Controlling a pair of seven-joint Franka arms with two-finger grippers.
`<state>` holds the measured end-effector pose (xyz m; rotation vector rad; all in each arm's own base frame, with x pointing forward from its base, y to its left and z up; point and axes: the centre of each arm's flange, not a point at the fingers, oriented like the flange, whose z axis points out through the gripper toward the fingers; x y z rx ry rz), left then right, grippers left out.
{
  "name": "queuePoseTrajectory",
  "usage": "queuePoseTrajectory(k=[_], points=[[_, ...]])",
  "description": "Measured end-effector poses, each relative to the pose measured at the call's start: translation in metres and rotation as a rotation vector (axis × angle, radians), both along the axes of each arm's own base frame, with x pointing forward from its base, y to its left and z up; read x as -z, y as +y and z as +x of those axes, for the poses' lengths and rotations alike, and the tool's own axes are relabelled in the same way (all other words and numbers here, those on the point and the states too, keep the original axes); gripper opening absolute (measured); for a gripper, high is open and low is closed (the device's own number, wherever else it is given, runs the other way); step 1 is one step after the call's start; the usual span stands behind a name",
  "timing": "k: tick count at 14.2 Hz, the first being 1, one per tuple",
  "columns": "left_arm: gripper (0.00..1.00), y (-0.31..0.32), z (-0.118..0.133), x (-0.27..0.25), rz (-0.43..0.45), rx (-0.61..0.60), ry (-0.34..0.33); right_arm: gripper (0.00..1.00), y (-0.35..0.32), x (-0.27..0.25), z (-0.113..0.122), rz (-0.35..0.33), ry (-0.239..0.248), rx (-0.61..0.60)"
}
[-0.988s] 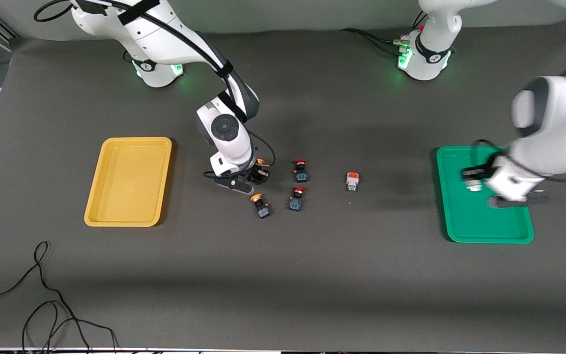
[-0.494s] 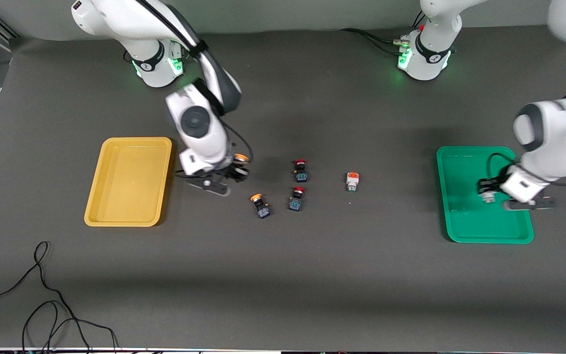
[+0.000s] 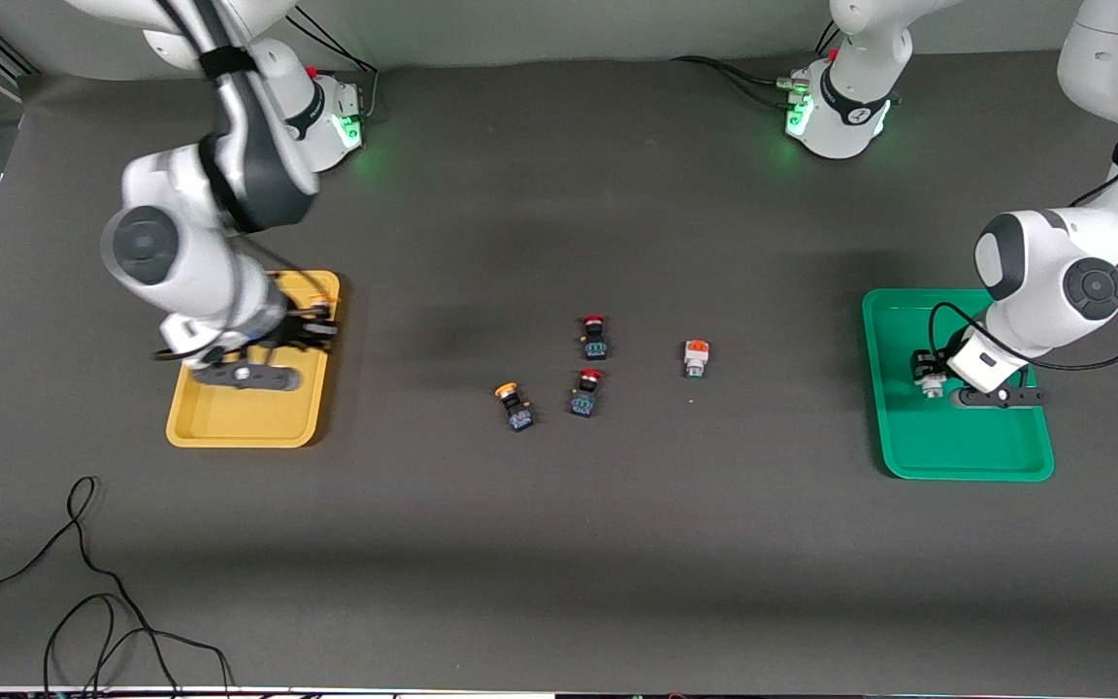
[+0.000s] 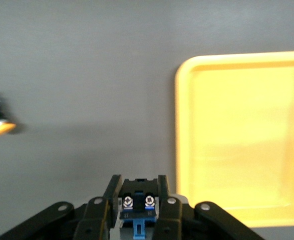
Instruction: Place green and yellow buttons in trays
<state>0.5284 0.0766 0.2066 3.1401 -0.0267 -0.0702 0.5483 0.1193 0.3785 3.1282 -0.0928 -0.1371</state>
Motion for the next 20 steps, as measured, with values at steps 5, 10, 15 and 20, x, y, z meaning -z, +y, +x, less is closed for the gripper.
queuePoseTrajectory(k=[5, 10, 15, 20], points=[[1.00, 0.003, 0.041, -0.120, 0.053, 0.004, 0.174, 0.33, -0.127, 0.074, -0.028, -0.013, -0.094, -0.163], [1.00, -0.122, 0.059, -0.198, 0.021, -0.035, 0.161, 0.33, -0.128, 0.117, -0.056, -0.025, -0.160, -0.146], [1.00, -0.330, 0.020, -0.137, 0.013, -0.063, 0.112, 0.33, -0.107, 0.142, -0.063, -0.003, -0.170, -0.148], [1.00, -0.390, -0.009, -0.043, 0.017, -0.038, 0.092, 0.77, -0.107, 0.142, -0.062, 0.001, -0.173, -0.141]])
